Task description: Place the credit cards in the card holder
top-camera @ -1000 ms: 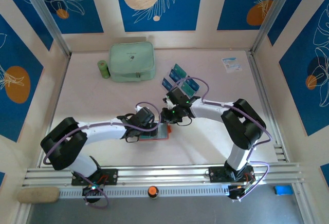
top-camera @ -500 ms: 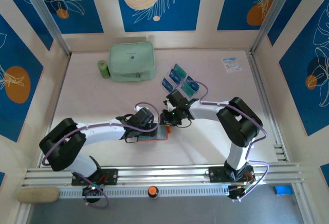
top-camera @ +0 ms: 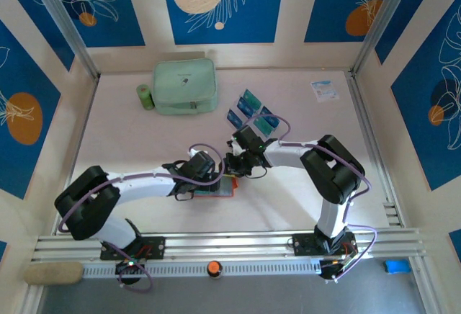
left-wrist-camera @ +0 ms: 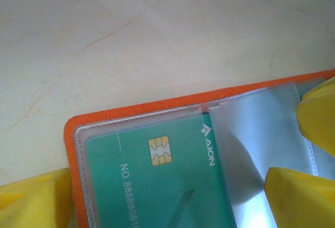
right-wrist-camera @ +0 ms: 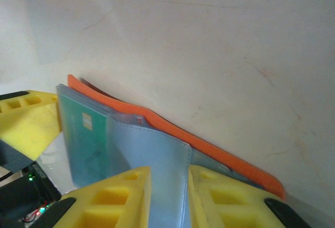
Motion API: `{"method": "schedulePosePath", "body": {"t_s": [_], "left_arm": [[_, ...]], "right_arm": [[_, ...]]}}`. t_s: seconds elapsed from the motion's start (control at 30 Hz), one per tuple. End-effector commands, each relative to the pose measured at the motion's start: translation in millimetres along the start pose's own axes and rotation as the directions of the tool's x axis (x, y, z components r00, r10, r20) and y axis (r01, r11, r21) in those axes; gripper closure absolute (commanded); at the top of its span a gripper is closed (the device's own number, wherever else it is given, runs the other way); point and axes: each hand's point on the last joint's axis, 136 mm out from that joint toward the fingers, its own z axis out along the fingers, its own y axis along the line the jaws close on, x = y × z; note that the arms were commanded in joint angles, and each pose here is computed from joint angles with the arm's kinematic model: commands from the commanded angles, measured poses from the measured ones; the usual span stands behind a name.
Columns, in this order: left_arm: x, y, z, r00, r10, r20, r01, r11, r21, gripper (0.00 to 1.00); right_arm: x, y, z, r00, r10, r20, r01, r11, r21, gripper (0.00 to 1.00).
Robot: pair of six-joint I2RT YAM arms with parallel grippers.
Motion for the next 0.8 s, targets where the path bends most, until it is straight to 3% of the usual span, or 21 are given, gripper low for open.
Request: {"method": "schedulePosePath", "body": {"t_s": [0.0,0.37,0.77], "left_arm": [[8.3,5.4,-3.5,1.0,0.012,-0.009,-0.012,1.0,-0.015,0.09],[1.8,6.6,-11.2,1.0,0.011,0.018,-0.01,1.0,-0.02,0.07],[-32.1,15.1,-50.8,0.988,-0.015,0.154,0.02,0.999,-0.032,0.0]], "right_arm": [[5.7,6.1,1.4,0.999,0.034,-0.04,-0.036,0.997,-0.069,0.75],[3.4,15.5,-2.6,0.997,0.063,-0.042,-0.068,0.988,-0.138,0.76],[5.0,31.1,-7.0,0.997,0.066,-0.05,-0.075,0.978,-0.197,0.76]]}}
